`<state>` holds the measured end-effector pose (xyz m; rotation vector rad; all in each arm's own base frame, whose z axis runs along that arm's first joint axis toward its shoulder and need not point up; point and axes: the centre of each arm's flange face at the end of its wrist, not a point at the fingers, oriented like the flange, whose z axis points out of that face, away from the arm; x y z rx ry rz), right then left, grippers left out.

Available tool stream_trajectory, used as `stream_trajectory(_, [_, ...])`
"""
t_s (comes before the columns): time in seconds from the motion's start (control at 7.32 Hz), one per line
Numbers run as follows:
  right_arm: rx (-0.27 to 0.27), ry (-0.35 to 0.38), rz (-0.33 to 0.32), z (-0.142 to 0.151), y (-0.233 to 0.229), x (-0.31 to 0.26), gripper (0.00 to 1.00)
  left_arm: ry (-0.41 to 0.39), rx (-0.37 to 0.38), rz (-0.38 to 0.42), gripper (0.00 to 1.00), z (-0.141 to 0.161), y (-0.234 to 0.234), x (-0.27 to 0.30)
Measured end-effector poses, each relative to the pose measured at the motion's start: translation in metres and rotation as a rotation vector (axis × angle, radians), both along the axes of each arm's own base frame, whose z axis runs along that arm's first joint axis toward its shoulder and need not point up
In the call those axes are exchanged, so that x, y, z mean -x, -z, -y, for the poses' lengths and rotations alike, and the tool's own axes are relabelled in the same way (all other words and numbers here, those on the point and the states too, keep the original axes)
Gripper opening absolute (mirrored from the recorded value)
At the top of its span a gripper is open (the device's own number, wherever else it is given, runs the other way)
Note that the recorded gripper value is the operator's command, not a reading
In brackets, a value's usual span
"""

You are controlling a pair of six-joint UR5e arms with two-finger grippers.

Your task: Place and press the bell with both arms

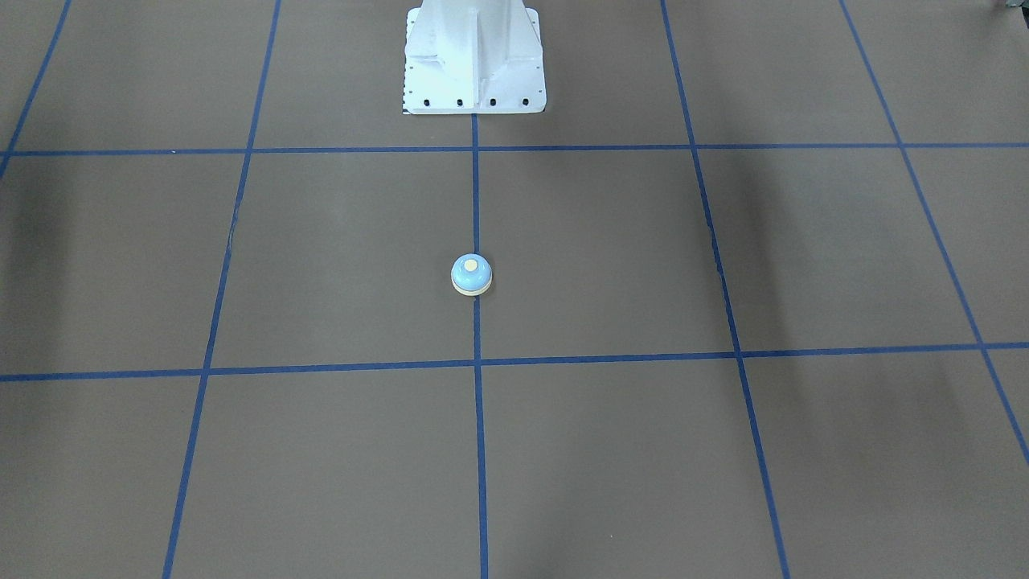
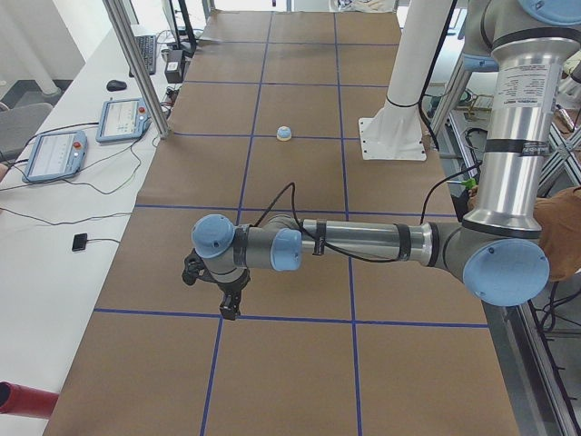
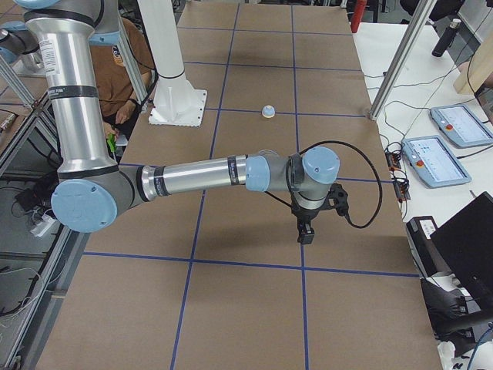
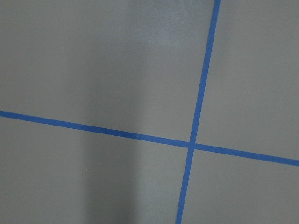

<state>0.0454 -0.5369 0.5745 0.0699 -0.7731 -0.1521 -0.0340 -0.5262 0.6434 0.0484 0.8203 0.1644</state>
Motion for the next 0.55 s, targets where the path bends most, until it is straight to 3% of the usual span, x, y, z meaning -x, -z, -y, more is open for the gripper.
stream_trajectory(0.55, [-0.002, -0.008, -0.022, -0.02, -0.002, -0.003, 1.0, 0.002, -0.027, 0.002, 1.0, 0.006, 0.016, 0.0])
